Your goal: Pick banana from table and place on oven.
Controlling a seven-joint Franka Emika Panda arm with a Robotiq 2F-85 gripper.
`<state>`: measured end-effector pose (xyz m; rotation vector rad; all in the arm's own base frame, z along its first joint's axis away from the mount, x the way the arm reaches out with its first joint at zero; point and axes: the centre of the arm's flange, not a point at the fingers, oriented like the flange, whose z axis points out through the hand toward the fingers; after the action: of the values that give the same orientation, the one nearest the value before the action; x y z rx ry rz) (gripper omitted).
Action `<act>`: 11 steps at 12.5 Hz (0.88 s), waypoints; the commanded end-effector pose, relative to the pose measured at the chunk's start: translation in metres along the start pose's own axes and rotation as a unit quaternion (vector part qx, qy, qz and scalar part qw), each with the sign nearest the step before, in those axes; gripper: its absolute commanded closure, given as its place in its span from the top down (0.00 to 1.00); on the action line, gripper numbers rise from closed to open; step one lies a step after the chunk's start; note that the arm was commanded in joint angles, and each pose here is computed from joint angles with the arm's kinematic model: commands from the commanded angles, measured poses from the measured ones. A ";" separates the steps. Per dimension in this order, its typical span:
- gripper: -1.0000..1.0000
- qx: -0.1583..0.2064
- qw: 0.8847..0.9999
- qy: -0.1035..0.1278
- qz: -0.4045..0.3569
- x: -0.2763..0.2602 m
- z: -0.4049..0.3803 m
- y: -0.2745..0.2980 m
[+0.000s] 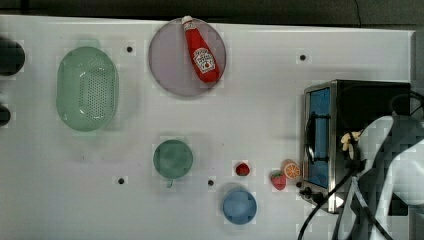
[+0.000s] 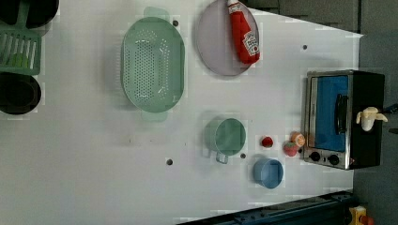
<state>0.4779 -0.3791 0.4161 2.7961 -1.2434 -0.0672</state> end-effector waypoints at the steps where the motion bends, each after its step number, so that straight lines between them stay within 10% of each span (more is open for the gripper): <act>1: 1.00 0.055 0.996 0.028 -0.069 -0.034 -0.105 -0.041; 5: 1.00 0.072 0.997 -0.032 -0.012 -0.119 -0.150 -0.129; 11: 1.00 0.063 0.988 -0.030 0.134 -0.227 -0.174 -0.221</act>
<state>0.4989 -0.0440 0.6127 2.9396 -1.3775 0.0747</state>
